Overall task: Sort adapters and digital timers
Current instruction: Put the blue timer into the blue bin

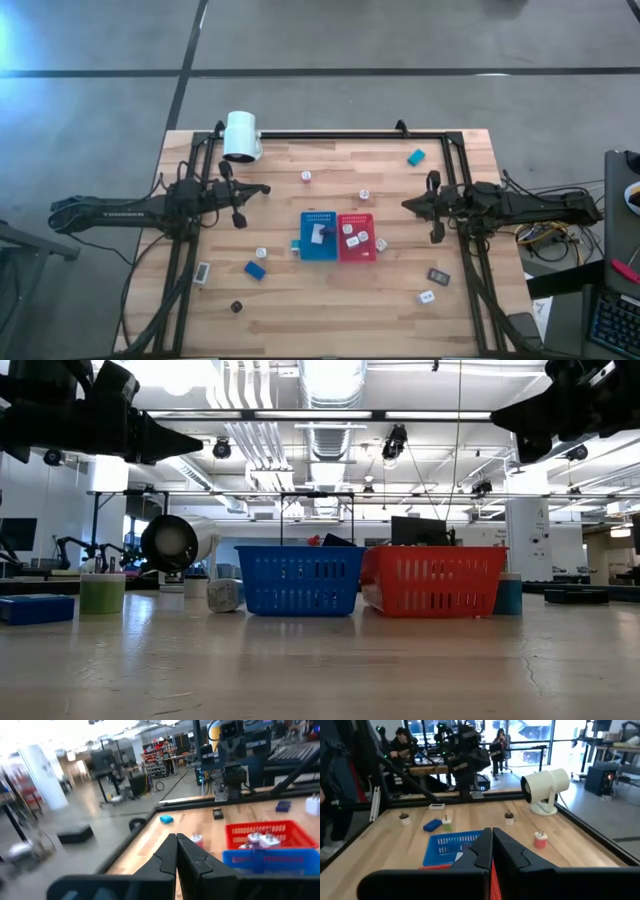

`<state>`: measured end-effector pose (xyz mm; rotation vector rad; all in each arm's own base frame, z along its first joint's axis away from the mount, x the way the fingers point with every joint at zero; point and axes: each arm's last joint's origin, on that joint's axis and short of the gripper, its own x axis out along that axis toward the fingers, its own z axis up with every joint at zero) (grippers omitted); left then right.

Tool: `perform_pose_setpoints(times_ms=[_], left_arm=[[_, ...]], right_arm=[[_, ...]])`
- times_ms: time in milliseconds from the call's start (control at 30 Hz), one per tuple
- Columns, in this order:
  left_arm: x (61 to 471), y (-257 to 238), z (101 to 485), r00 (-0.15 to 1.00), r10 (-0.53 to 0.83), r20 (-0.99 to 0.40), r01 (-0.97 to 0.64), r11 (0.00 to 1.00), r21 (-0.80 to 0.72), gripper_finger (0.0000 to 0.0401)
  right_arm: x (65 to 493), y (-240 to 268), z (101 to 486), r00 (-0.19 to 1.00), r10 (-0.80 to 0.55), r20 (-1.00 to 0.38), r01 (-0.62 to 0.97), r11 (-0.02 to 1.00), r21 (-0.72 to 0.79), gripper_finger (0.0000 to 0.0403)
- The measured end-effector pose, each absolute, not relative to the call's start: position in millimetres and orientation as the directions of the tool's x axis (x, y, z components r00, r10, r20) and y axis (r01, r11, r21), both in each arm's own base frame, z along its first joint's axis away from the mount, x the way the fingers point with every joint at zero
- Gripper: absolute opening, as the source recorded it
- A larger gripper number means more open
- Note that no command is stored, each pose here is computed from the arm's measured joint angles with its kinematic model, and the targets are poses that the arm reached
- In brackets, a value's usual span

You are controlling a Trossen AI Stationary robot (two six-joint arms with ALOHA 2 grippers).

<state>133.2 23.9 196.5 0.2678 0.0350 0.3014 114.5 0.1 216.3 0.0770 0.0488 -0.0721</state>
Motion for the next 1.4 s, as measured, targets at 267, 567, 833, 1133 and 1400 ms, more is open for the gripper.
perform_pose_setpoints(times_ms=[267,567,833,1133,1400], left_arm=[[133.7,23.5,205.7,0.957,0.284,0.054,-0.289,0.926,0.241,0.0007],[143.0,12.2,240.6,0.979,0.083,-0.187,-0.07,0.995,0.072,0.0007],[164.3,-18.6,255.5,0.865,-0.062,-0.499,0.059,0.998,-0.021,0.0007],[173.1,-56.6,232.0,0.676,0.035,-0.736,-0.043,0.999,0.008,0.001],[176.6,-84.0,205.0,0.544,0.007,-0.839,0.07,0.996,0.054,0.0093]], right_arm=[[116.8,1.6,214.6,0.997,-0.023,-0.069,0.026,0.999,0.041,0.0008],[116.9,1.6,214.0,0.997,-0.022,-0.071,0.025,0.999,0.047,0.0008],[116.9,1.7,213.5,0.997,-0.02,-0.073,0.024,0.998,0.061,0.0008],[116.9,1.7,213.1,0.997,-0.019,-0.075,0.023,0.998,0.054,0.0008],[116.8,1.7,214.9,0.997,-0.02,-0.068,0.023,0.999,0.046,0.0008]])
